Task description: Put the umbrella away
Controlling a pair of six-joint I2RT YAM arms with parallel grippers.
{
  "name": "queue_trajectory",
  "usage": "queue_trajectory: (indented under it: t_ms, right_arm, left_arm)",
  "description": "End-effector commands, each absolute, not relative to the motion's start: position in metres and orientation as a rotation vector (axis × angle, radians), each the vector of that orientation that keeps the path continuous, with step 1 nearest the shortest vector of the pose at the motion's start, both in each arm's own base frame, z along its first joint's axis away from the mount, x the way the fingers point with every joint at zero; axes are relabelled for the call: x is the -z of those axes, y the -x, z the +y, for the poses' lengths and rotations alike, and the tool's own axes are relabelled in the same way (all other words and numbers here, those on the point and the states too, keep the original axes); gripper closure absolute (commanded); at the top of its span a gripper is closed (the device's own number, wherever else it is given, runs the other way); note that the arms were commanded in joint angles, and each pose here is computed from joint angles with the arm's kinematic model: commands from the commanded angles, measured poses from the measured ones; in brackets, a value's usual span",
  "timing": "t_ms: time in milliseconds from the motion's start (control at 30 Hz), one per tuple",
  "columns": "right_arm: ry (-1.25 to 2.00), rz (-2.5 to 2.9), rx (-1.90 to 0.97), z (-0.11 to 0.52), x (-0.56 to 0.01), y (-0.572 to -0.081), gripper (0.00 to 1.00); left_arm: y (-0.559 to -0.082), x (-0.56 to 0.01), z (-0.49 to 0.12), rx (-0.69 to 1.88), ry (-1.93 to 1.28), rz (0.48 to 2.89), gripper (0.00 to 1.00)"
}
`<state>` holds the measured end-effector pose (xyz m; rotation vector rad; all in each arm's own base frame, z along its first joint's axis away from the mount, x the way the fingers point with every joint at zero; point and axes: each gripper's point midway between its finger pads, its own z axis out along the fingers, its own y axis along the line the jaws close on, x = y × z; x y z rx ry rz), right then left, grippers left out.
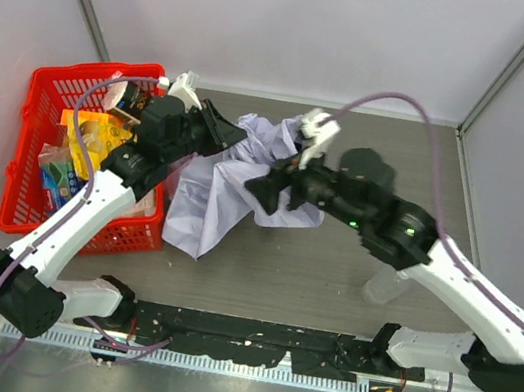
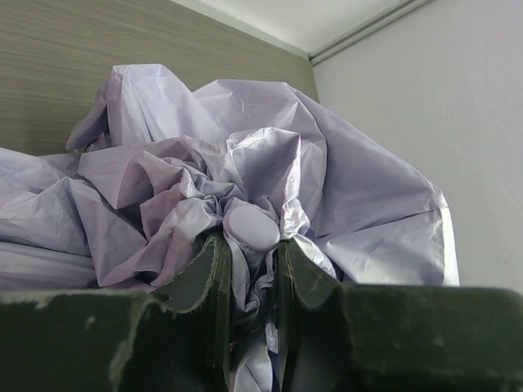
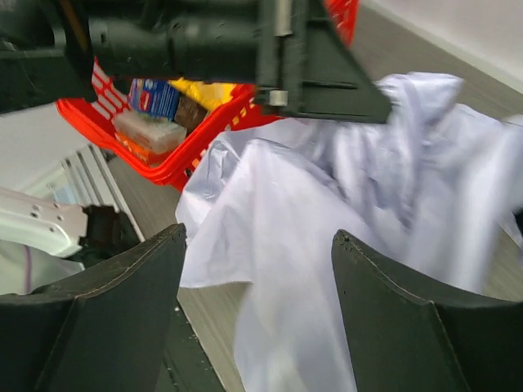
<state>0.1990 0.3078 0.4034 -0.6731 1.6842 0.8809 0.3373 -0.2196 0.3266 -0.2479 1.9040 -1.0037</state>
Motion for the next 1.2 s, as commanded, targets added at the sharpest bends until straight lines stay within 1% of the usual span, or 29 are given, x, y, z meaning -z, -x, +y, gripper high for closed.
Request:
queue_trajectory:
  t_ms: [0,100,200,267,300,333,367,400,433,500,567,633,667,700,733,767,800,833,867,1000,1067,1167]
  right_arm:
    - [0.766,1.584,-0.755,0.356,-0.405,-0.211,0.23]
    - [0.831,1.612,-0.561,0.377,-0.375,-0.229,0.23]
    - [0.835,1.614,-0.434,0.379,-0.357,-0.234,0.23]
    - [0.744,1.630,-0.344,0.367,-0.347,-0.248,0.28]
    - [0.684,1.641,-0.290,0.360,-0.343,-0.257,0.39]
    - [0.654,1.653,-0.277,0.356,-0.341,-0.263,0.46]
    - [0.648,1.663,-0.285,0.355,-0.339,-0.267,0.56]
    - [0.618,1.681,-0.290,0.350,-0.337,-0.276,0.60]
    - [0.630,1.690,-0.339,0.354,-0.335,-0.275,0.69]
    - [0.579,1.734,-0.378,0.344,-0.330,-0.294,0.75]
    - [0.555,1.764,-0.387,0.341,-0.326,-0.300,0.76]
    - [0.554,1.800,-0.423,0.341,-0.322,-0.300,0.73]
    - [0.570,1.820,-0.432,0.340,-0.323,-0.295,0.65]
    - [0.599,1.825,-0.480,0.345,-0.327,-0.287,0.60]
    - [0.616,1.843,-0.508,0.341,-0.332,-0.277,0.51]
    - [0.675,1.840,-0.582,0.346,-0.335,-0.260,0.47]
    - [0.702,1.823,-0.620,0.338,-0.345,-0.244,0.39]
    - [0.750,1.809,-0.677,0.340,-0.350,-0.229,0.34]
    - [0.744,1.789,-0.707,0.326,-0.365,-0.217,0.28]
    - [0.722,1.700,-0.730,0.282,-0.396,-0.192,0.18]
    - [0.690,1.704,-0.679,0.260,-0.398,-0.197,0.18]
    - [0.666,1.729,-0.623,0.236,-0.391,-0.217,0.17]
  left_arm:
    - [-0.343,-0.353,-0.215,0.974,0.301,1.850,1.00]
    - [-0.340,-0.350,-0.219,0.992,0.318,1.869,1.00]
    - [-0.336,-0.351,-0.219,1.004,0.316,1.869,1.00]
    - [-0.331,-0.356,-0.219,1.030,0.288,1.839,1.00]
    - [-0.327,-0.360,-0.220,1.047,0.272,1.820,1.00]
    - [-0.324,-0.364,-0.221,1.070,0.252,1.791,1.00]
    - [-0.320,-0.365,-0.224,1.102,0.222,1.761,1.00]
    - [-0.315,-0.373,-0.227,1.144,0.190,1.715,1.00]
    - [-0.311,-0.376,-0.231,1.180,0.158,1.687,1.00]
    - [-0.302,-0.378,-0.238,1.240,0.100,1.662,1.00]
    - [-0.298,-0.376,-0.240,1.262,0.080,1.662,1.00]
    - [-0.295,-0.371,-0.239,1.262,0.074,1.662,1.00]
    - [-0.296,-0.371,-0.238,1.257,0.075,1.657,1.00]
    - [-0.297,-0.367,-0.237,1.242,0.085,1.671,1.00]
    - [-0.299,-0.365,-0.235,1.224,0.095,1.680,1.00]
    - [-0.301,-0.364,-0.235,1.211,0.097,1.690,1.00]
    - [-0.303,-0.362,-0.235,1.192,0.093,1.705,1.00]
    - [-0.306,-0.360,-0.234,1.173,0.085,1.714,1.00]
    - [-0.307,-0.358,-0.235,1.158,0.075,1.723,1.00]
    - [-0.312,-0.358,-0.240,1.145,0.026,1.718,1.00]
    - [-0.311,-0.360,-0.243,1.151,-0.017,1.708,1.00]
    - [-0.303,-0.366,-0.250,1.183,-0.104,1.690,1.00]
